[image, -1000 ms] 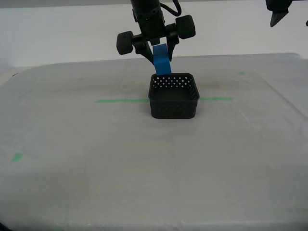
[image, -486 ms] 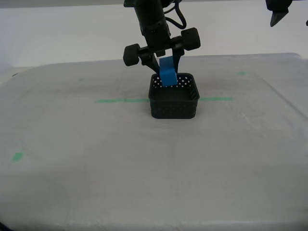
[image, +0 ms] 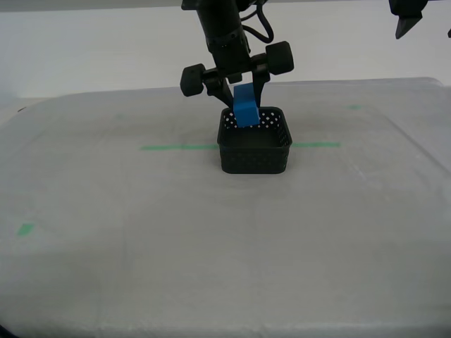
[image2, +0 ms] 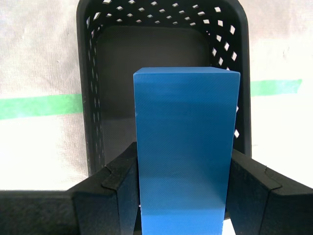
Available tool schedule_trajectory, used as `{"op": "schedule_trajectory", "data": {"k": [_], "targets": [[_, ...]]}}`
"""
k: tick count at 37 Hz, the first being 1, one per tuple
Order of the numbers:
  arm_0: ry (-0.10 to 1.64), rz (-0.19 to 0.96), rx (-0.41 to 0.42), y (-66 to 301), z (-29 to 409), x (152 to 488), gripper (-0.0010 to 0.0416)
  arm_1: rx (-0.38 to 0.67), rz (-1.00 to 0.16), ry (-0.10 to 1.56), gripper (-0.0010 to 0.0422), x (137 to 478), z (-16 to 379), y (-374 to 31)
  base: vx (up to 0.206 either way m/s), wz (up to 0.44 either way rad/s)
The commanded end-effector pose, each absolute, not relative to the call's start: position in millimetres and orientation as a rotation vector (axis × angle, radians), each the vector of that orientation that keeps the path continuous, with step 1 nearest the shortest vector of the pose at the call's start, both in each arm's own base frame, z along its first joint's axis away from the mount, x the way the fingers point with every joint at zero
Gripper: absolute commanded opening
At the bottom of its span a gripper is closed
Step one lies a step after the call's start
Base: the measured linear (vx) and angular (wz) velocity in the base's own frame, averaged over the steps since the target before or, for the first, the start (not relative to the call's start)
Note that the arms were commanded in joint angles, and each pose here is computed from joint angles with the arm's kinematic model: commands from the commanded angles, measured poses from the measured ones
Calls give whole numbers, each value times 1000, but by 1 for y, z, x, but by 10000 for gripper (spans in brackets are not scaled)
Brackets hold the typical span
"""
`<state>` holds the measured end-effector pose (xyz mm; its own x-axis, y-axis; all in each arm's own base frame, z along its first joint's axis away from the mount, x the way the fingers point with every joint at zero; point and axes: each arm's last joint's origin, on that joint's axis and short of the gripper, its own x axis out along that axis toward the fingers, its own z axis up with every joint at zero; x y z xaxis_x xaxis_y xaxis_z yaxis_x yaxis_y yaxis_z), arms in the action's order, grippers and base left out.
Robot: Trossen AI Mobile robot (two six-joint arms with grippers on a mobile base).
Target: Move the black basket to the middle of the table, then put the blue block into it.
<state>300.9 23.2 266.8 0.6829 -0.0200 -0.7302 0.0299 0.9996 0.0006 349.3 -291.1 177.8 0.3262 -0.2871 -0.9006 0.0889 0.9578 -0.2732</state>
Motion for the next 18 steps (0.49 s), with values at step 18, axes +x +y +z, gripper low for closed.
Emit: {"op": "schedule_trajectory", "data": {"k": [18], "targets": [[817,-31,13,23,267,301,399,-116,-289,1198,241,352,199,-294,0,0]]}}
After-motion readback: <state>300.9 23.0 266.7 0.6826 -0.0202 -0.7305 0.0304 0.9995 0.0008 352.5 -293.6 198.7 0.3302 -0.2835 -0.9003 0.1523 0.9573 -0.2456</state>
